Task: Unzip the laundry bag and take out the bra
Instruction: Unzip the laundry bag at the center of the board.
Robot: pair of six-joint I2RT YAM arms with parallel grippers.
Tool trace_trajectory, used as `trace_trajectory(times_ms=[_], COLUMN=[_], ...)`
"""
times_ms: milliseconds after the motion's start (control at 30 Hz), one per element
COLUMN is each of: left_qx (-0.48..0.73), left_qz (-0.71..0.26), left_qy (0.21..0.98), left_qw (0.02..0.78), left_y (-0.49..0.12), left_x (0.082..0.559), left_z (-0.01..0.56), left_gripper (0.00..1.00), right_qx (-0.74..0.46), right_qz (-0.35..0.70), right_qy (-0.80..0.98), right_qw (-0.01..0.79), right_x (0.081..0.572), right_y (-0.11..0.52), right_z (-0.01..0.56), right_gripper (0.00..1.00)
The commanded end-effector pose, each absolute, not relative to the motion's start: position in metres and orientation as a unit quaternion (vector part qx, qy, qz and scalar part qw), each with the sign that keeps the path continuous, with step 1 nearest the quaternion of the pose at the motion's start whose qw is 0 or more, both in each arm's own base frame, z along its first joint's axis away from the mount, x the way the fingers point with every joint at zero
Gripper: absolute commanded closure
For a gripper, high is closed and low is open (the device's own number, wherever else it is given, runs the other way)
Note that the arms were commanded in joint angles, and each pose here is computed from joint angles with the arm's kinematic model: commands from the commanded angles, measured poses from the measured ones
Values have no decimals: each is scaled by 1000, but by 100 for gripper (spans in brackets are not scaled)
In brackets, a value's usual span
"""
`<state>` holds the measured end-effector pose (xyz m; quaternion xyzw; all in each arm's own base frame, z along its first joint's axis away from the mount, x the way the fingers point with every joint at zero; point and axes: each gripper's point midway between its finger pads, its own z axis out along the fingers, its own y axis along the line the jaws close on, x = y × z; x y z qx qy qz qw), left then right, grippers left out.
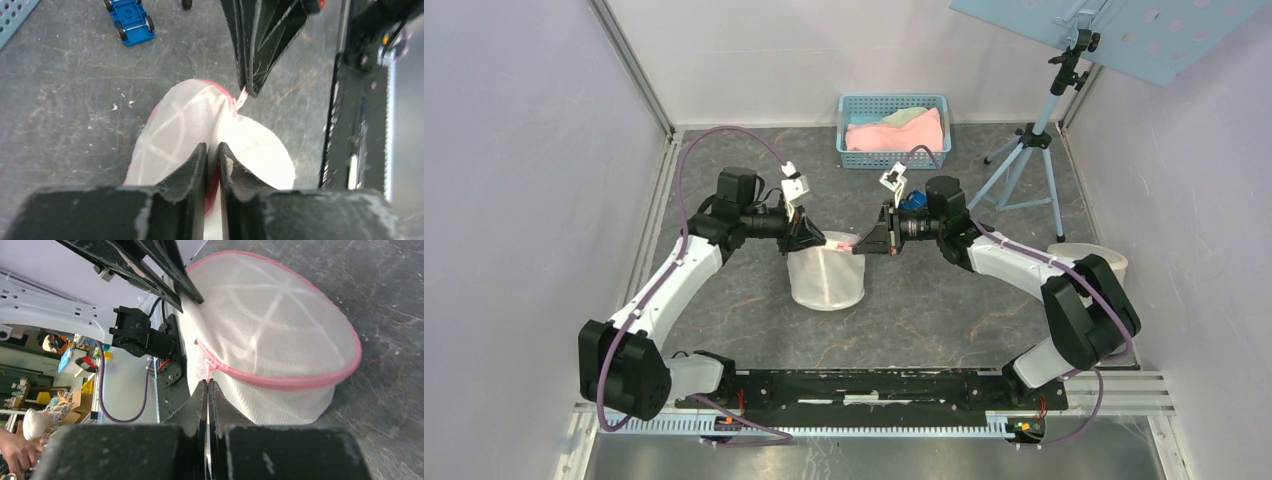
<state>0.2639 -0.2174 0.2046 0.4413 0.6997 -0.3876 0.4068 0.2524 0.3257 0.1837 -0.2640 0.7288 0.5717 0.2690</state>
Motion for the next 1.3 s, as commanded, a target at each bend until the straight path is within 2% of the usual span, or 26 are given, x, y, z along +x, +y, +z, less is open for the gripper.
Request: trace_trajectory(times_ms=[0,133,233,300,367,500,767,900,1033,1167,1267], left_qx=[567,563,558,555,553,548,550,554,559,579,599], left_qz=[-326,-323,-308,-308,-310,-302,-278,-253,-238,-212,-195], left_qy=[638,657,670,669,669,682,694,692,692,688,681], left_qw=[406,384,381,387,388,378,373,387,390,383,373], left_y=[-202,-186,-174,-171,-171,-172,-184,-190,-194,-190,-186], left_x=[251,230,213,200,189,184,192,205,213,218,221], left_z=[195,187,185,187,185,173,154,148,140,126,118], left_gripper=[74,50,41,30,26,25,30,36,49,73,87], right_qx=[-299,-311,-313,-317,-317,-313,-302,-312,-323,-325,-323], right_qz=[585,581,581,583,584,587,590,583,579,571,559], right_qy=[699,704,706,704,703,702,706,709,707,712,720], right_qw=[284,265,259,255,254,253,248,245,247,249,255], right_x=[239,216,206,201,198,196,197,197,196,200,209], right_y=[338,344,349,354,358,364,369,369,368,364,356], right_z=[193,171,160,157,155,153,144,141,143,139,132], right_gripper=[100,100,100,100,100,100,100,100,100,100,100])
